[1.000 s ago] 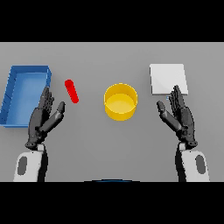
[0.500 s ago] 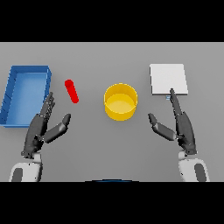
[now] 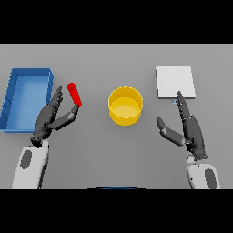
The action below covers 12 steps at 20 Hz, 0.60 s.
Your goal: Pick up the red beaker and tilt it to pour out 1 green nut into yellow bowl. Pick up the yellow bowl and place it on the metallic measuring scale.
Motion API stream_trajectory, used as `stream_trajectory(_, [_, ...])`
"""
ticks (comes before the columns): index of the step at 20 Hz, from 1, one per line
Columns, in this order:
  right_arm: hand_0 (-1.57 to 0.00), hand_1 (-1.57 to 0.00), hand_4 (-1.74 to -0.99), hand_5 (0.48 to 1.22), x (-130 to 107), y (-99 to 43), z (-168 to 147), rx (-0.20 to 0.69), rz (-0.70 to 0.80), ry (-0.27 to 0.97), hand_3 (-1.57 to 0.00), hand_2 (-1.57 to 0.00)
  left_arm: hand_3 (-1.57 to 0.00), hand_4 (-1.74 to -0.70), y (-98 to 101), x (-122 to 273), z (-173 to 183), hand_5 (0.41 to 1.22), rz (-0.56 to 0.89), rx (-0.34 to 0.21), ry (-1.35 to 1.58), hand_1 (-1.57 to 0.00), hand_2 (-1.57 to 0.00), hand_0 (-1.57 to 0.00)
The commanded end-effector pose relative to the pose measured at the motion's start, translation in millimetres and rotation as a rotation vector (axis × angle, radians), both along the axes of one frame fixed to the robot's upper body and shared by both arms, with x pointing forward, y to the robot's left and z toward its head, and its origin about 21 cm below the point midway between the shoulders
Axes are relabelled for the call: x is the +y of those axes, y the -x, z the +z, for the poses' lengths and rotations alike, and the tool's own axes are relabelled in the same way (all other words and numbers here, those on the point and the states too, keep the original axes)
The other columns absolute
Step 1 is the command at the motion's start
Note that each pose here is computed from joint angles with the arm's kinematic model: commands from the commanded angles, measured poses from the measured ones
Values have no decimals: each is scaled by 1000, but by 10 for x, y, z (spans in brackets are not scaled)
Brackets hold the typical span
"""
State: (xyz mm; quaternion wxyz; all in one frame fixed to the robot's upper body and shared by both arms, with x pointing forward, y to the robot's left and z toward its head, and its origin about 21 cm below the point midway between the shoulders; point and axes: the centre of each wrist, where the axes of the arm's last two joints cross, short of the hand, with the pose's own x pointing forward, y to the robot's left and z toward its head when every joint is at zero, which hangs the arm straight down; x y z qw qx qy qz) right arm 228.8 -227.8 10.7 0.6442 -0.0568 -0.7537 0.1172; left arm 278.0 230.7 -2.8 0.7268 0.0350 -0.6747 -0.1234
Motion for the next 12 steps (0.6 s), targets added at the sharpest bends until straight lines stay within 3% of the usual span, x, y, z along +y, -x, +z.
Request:
stream_trajectory(1, [1, 1, -1225, 627, 0, 3, -12, 3, 3, -7, 1, 1, 1, -1176, -62, -25, -34, 640, -4, -1, -2, 1, 1, 1])
stream_trajectory(7, [1, 1, -1222, 627, -4, -3, 25, 10, -3, 2, 1, 1, 1, -1200, -397, -98, -64, 651, -45, -29, -20, 1, 1, 1])
stream_trajectory(12, [1, 1, -1233, 634, -24, 21, 0, 23, 3, -9, 1, 1, 1, -1196, -602, -212, -70, 664, -34, -16, -55, 1, 1, 1])
